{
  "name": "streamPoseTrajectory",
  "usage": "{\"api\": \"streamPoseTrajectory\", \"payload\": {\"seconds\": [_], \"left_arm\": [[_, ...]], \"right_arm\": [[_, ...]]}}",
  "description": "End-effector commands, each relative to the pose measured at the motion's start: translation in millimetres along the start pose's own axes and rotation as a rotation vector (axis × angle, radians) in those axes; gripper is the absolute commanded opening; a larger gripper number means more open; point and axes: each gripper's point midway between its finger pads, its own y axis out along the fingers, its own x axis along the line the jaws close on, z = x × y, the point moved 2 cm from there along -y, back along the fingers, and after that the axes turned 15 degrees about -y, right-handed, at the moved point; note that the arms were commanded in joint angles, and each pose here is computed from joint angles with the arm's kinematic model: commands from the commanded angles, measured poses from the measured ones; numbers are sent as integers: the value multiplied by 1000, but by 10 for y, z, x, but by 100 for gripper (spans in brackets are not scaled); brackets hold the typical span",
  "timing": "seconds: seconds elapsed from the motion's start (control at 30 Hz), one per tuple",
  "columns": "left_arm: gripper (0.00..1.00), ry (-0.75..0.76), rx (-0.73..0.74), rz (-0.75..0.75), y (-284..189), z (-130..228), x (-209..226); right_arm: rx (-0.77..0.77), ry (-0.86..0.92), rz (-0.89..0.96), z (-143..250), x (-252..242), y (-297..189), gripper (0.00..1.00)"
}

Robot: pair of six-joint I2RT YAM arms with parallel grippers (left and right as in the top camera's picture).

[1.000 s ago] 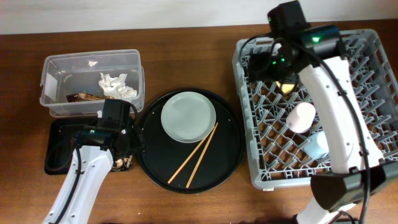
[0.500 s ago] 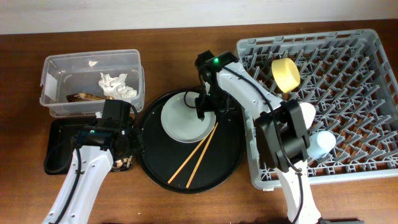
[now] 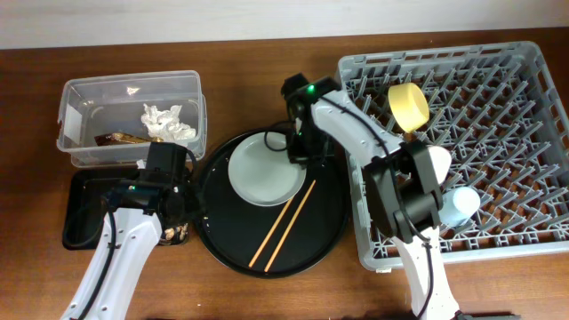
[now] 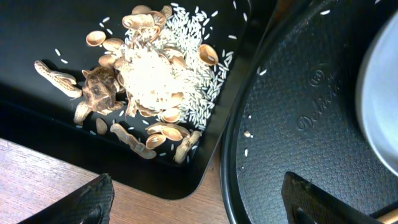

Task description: Sort waste into correct bins and load items into the dishwasher rack

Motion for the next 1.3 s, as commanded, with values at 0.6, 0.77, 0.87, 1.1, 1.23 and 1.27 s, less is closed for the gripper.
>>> {"api": "streamPoseTrajectory", "payload": {"seconds": [0.6,0.77,0.87,1.1,1.23,1.27], "left_arm": [[86,-19,-17,0,-26,-21,23],[86,-20,-23,6,-26,-34,11],[86,-21,-23,6,-26,-35,10],[92,-20,-23,6,-26,-34,11],[93,-20,-23,5,-26,-34,12],[93,-20,-23,5,-26,-34,13]], "right_arm": [[-356,200,884,518,-1437,-1953,4],[-376,165,548,352,-1063,-1622,29],[-438,164,519,277,-999,-1796,67],[-382,87,7,923,-234,-2258,91],[-144,18,-16,1199,328,-1267,91],[-121,4,-19,1240,434,-1013,91]]}}
